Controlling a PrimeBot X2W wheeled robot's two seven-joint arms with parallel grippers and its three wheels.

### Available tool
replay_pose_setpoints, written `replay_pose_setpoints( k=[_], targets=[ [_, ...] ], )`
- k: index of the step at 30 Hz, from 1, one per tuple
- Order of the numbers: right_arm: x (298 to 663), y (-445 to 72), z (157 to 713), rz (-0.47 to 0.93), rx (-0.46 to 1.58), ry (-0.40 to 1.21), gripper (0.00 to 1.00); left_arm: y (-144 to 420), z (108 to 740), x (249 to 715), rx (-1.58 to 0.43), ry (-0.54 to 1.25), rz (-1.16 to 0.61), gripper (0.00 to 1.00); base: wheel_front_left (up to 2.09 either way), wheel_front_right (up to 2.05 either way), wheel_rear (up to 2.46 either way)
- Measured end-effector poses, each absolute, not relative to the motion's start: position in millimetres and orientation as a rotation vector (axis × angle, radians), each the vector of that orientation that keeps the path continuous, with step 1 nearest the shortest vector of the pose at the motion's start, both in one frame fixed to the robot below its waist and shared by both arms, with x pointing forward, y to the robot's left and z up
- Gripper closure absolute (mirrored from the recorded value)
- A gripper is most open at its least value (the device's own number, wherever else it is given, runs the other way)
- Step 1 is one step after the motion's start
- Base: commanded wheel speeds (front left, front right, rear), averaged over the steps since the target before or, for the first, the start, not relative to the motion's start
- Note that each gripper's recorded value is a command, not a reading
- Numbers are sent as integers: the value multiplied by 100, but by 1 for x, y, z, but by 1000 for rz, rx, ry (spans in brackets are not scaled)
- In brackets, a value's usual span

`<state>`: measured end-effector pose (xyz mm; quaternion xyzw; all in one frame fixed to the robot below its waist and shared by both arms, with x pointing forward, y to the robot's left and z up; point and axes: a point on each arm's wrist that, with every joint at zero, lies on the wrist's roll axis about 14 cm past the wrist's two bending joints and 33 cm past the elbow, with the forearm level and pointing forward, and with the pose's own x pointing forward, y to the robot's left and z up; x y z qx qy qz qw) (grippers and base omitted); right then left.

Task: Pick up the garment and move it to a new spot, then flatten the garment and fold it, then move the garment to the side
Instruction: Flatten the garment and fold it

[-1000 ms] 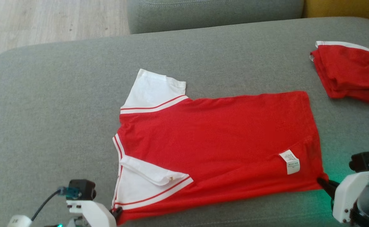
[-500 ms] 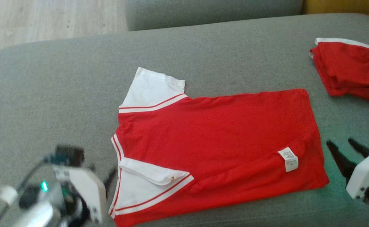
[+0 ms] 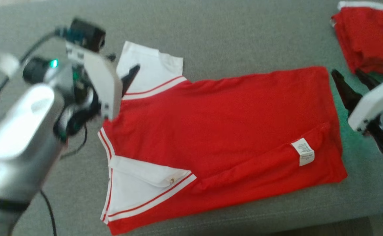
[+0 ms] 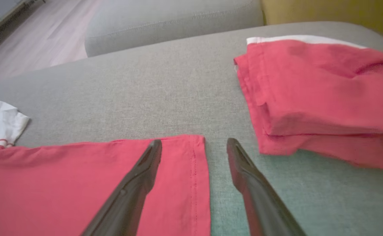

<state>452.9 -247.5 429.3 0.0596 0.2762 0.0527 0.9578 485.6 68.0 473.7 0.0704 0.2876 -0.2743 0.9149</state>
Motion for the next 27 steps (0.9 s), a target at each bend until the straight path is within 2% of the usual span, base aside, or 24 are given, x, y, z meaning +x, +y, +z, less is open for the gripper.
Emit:
replay_pose_setpoints(
  k=[11,20,27],
  targets=[
    [483,-235,368,150,101,786,0,67,404,552,230,804,-589,0,0,0,0],
    [491,-236,359,161,96,806,0,61,370,574,244,904,-578,0,0,0,0],
    [491,-231,356,179,104,813,0,66,367,578,256,940,-557,0,0,0,0]
  ],
)
